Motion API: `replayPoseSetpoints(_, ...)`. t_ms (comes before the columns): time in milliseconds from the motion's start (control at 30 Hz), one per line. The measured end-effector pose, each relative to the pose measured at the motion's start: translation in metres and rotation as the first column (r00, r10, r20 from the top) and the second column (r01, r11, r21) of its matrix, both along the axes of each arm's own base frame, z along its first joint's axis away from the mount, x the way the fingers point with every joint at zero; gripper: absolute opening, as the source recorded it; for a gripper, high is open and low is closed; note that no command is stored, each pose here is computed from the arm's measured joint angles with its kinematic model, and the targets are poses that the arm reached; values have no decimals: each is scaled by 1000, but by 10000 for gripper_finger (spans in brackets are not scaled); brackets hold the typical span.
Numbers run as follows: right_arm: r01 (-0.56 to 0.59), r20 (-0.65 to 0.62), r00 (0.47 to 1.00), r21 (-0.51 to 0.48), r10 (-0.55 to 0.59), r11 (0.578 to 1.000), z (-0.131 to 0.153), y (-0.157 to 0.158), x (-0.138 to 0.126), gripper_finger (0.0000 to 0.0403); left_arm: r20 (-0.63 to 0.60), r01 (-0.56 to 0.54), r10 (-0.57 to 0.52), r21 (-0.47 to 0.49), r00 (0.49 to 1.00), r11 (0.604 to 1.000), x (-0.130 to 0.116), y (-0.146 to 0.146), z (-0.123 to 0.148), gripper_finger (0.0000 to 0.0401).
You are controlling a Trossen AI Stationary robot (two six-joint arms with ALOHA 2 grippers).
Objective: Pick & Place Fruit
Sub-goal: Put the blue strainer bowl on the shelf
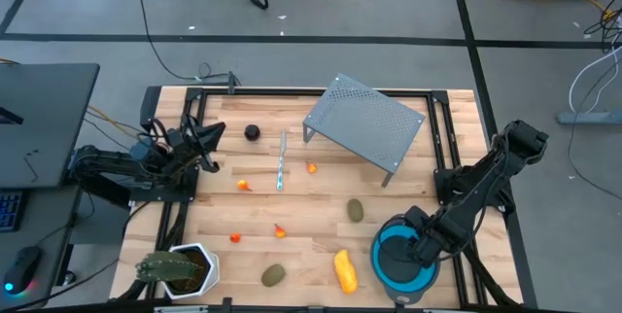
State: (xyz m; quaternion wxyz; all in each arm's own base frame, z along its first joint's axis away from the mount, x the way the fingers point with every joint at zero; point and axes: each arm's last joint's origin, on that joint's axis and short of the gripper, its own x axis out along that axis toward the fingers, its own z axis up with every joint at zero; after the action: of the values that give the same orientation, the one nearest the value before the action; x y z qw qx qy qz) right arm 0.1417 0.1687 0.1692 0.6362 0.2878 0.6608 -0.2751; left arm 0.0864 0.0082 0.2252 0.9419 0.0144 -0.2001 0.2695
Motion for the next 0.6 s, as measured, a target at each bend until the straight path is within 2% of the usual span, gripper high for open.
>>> replayPoseSetpoints(233, -20, 3, 1000, 31, 20, 999, 2, 3, 2, 206, 9, 5, -5, -10, 1000, 1000, 0, 0, 0, 32)
replayPoseSetpoints(600, -15, 28, 1000, 55, 13, 998, 3, 5, 4, 64, 7, 4, -4, -8, 1000, 1000, 0, 0, 0, 32)
